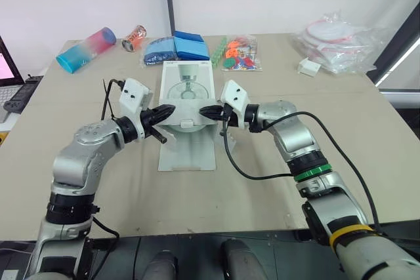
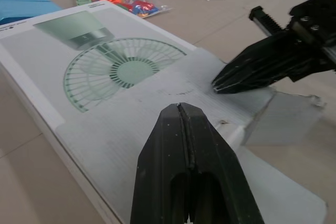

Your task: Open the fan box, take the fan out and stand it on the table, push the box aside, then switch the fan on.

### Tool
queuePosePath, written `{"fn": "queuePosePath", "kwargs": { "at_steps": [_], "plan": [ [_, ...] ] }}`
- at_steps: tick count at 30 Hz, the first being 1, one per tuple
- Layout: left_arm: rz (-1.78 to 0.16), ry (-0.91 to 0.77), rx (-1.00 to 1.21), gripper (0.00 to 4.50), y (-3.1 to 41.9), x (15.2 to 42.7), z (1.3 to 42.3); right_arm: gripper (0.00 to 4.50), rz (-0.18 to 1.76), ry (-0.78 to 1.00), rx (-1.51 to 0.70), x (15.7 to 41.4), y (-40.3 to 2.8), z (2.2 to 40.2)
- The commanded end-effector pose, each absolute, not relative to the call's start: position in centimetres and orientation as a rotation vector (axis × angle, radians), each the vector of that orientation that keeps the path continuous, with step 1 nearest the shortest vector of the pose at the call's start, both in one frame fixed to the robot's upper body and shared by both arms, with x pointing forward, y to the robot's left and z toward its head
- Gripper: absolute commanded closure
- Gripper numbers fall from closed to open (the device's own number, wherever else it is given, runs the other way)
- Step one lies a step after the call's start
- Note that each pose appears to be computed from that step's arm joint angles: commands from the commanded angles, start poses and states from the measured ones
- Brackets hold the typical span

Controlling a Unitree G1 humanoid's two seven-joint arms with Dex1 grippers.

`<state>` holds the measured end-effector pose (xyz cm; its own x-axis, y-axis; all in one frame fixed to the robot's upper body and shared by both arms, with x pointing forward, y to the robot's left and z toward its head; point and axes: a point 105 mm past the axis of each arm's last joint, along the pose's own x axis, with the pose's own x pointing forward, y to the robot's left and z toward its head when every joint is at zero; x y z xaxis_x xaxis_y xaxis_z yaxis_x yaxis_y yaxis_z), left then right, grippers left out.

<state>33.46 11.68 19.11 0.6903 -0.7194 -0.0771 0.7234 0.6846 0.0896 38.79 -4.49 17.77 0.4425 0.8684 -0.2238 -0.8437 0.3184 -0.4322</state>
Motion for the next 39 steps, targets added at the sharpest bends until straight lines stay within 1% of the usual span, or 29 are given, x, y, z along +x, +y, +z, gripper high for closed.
{"fn": "queuePosePath", "kwargs": {
  "at_steps": [1,5,10,16,21,27,39],
  "plan": [
    [-0.835,0.023,0.17,4.5,10.7,32.6,19.5,4.46,1.125,-0.072,-0.546,38.8,-4.4,18.5],
    [-0.825,0.048,0.198,4.5,9.9,32.1,18.6,4.46,1.127,-0.074,-0.543,38.7,-4.3,18.5],
    [-0.84,0.082,0.224,4.5,8.6,30.3,17.3,4.46,1.132,-0.072,-0.546,38.5,-4.3,18.4],
    [-0.757,0.14,0.179,4.5,8.4,29.3,15.8,4.46,1.136,-0.071,-0.553,38.5,-4.5,18.3],
    [-0.604,0.144,0.15,4.5,8.5,30.4,15.5,4.46,1.131,-0.068,-0.56,38.8,-4.6,18.4],
    [-0.524,0.142,0.153,4.5,8.9,31.1,15.6,4.46,1.133,-0.068,-0.56,38.9,-4.6,18.4],
    [-0.362,0.191,0.157,4.5,10.8,30.5,15.2,4.46,1.144,-0.073,-0.561,39.0,-4.4,18.5]
  ]
}}
